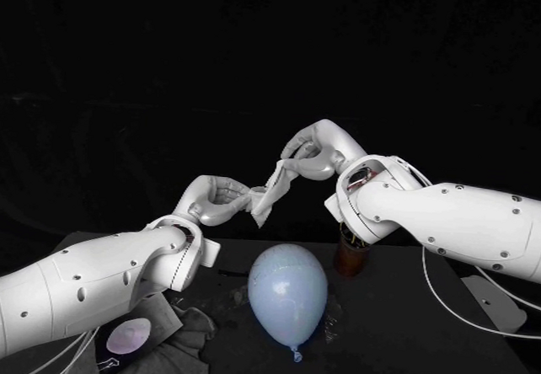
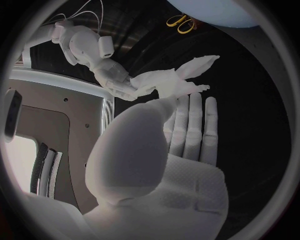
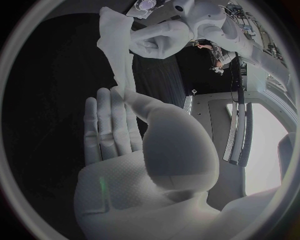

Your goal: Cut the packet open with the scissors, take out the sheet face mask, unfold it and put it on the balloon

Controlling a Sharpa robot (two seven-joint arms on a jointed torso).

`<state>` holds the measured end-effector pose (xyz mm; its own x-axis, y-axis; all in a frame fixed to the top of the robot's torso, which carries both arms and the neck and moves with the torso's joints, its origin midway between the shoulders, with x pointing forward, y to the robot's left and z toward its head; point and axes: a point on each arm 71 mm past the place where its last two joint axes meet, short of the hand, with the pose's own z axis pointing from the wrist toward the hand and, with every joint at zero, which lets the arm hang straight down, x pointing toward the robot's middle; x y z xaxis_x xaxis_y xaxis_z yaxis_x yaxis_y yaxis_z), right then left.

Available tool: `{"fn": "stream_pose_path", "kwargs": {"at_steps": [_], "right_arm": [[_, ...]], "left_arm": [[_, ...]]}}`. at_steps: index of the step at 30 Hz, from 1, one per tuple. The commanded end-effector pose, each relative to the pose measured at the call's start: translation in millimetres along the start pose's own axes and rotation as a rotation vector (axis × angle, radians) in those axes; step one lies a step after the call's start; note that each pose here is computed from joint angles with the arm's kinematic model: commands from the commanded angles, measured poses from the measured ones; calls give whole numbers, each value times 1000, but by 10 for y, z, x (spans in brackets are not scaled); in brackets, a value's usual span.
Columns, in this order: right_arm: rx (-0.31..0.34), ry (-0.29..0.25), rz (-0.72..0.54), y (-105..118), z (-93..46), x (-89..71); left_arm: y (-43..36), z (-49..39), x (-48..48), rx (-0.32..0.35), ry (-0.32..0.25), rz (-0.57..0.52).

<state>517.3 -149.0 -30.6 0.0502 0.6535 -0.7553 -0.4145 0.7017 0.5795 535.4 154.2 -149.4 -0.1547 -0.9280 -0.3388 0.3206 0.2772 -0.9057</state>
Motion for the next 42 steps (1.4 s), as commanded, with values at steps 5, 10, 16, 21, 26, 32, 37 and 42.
{"fn": "stream_pose_path", "kwargs": {"at_steps": [5, 10, 16, 21, 26, 32, 37, 42], "right_arm": [[7, 29, -10, -126, -54, 32], [15, 34, -10, -199, -88, 32], [22, 52, -14, -289, -117, 68], [12, 59, -28, -335, -114, 83], [-37, 72, -67, -350, -92, 81], [-133, 98, -159, -323, -69, 87], [-228, 115, -279, -291, -43, 75], [-273, 116, -341, -272, 13, 28]], "left_arm": [[-148, 51, -187, 33, -34, -22], [-288, 121, -314, 63, -34, -8], [-508, 238, -435, 95, -6, 9], [-673, 335, -517, 108, 34, 34], [-791, 404, -569, 116, 70, 60], [-885, 471, -624, 110, 101, 69], [-984, 536, -676, 98, 146, 84], [-1055, 583, -713, 88, 173, 102]]}}
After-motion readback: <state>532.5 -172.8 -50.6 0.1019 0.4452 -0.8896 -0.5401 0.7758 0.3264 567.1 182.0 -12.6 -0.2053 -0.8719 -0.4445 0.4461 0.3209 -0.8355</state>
